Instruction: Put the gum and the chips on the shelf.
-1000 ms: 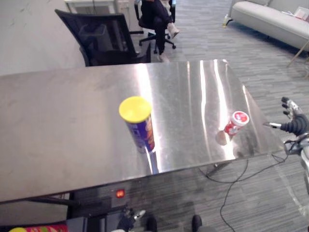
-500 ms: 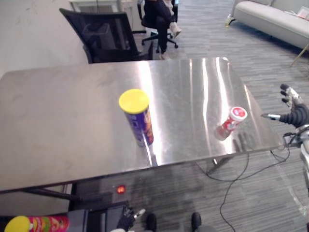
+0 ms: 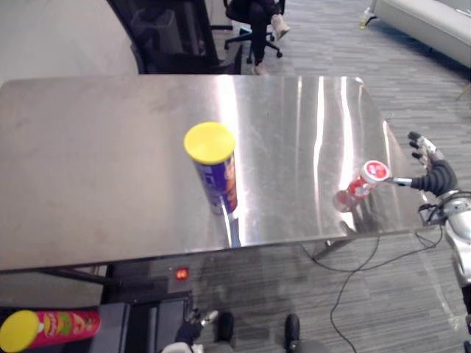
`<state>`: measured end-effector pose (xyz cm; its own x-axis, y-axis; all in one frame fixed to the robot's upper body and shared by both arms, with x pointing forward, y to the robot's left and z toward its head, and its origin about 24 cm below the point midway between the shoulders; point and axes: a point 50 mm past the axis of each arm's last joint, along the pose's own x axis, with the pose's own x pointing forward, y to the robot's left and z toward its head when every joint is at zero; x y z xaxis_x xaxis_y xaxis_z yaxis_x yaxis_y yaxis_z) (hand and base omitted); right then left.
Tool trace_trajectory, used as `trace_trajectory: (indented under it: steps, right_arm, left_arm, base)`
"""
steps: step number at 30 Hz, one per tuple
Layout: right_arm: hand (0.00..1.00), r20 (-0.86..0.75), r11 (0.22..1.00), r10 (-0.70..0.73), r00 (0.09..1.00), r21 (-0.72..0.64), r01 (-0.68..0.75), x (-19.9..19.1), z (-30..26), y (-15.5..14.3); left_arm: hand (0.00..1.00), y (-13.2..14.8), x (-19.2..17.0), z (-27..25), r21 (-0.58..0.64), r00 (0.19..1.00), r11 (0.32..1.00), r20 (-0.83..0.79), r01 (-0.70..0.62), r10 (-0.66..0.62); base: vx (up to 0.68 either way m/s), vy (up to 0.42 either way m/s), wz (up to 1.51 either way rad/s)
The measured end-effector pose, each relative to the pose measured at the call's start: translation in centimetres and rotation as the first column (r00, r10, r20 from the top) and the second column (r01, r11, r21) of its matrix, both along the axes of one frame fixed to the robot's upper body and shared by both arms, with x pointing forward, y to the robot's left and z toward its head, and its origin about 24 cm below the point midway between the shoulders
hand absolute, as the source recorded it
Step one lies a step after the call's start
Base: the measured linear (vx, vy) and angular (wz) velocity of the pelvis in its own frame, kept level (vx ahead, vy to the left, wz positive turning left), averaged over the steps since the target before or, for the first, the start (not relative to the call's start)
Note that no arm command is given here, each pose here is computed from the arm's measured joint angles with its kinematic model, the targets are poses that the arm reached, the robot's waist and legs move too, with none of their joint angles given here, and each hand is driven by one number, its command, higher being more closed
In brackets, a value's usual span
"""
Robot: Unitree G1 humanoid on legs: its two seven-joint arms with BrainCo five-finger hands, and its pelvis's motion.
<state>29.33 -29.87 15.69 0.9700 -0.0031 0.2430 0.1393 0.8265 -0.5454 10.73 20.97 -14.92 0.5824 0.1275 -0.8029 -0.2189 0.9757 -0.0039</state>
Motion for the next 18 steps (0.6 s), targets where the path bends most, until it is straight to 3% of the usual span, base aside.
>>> trace_trajectory:
  steps: [18]
  right_arm:
    - [0.0, -0.018, 0.999, 0.051, 0.999, 0.013, -0.05, 0.5, -0.6, 1.4]
  left_arm:
    - [0.0, 0.5, 0.8, 0.4, -0.001, 0.999, 0.999, 0.03, -0.042, 0.042]
  base:
    - [0.0, 0.0, 0.0]
